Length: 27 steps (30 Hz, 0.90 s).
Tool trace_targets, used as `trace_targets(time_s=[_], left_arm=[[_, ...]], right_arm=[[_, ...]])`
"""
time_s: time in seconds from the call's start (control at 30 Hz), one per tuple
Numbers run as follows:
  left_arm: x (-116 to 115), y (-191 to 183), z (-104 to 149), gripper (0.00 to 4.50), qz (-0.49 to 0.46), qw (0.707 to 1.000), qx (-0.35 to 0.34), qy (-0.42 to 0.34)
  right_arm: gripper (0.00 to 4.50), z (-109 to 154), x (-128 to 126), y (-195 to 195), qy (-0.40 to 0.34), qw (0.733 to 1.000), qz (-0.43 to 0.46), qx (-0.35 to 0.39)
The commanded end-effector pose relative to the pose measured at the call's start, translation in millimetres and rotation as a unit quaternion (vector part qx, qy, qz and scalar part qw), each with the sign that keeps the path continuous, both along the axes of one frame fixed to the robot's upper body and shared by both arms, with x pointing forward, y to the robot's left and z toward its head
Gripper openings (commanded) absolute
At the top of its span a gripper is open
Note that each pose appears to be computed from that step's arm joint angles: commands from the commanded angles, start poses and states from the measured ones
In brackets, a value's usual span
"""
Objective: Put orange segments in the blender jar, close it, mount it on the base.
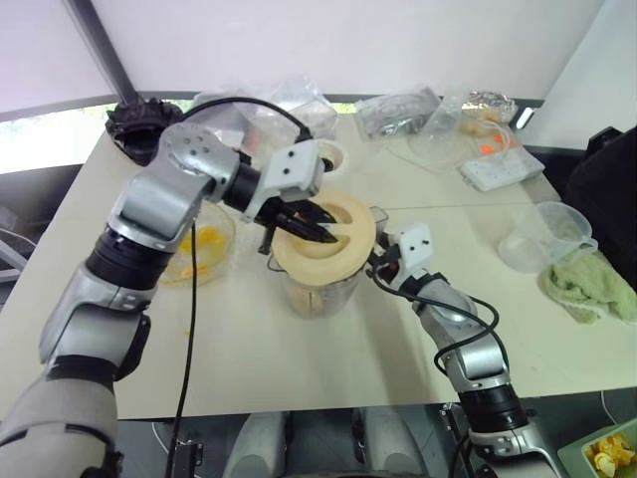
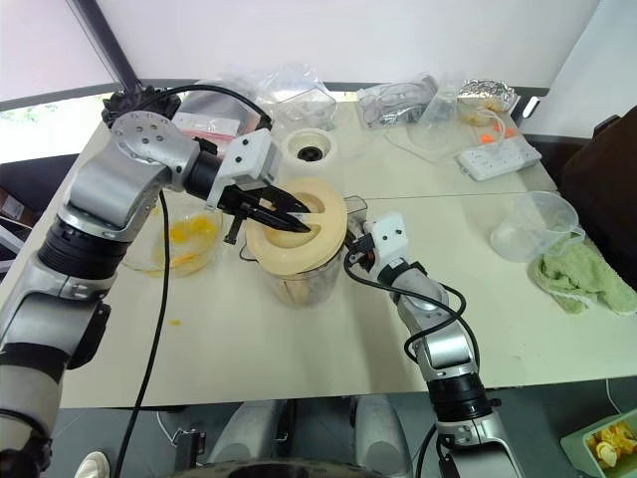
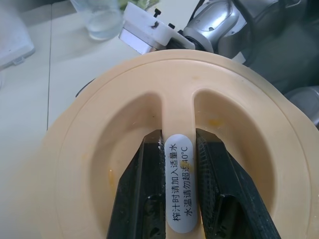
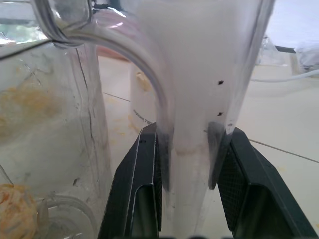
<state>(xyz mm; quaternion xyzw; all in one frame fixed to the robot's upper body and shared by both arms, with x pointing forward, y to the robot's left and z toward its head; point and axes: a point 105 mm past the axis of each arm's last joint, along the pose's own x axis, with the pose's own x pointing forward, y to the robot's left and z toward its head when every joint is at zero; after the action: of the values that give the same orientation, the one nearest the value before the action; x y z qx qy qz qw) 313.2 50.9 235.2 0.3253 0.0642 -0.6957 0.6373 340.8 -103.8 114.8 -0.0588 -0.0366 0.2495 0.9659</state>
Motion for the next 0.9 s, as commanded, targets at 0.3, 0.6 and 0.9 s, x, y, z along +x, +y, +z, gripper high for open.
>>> trace_targets(time_s=[0.3, 0.6, 0.9], left_arm=[[17.0, 19.4, -59.5, 0.26, 0.103, 0.988, 0.104, 0.057], [27.7, 32.7, -82.7, 0.26, 0.199, 0.968, 0.136, 0.077], [47.9, 39.9, -89.8, 0.26, 0.336, 0.928, 0.121, 0.101]], right_arm=[[0.89, 19.8, 3.3, -22.3, -0.050, 0.997, -0.050, -0.025], [0.89, 45.4, 7.7, -45.8, -0.140, 0.976, -0.151, -0.068], [0.89, 53.9, 8.4, -59.1, -0.167, 0.962, -0.207, -0.063]])
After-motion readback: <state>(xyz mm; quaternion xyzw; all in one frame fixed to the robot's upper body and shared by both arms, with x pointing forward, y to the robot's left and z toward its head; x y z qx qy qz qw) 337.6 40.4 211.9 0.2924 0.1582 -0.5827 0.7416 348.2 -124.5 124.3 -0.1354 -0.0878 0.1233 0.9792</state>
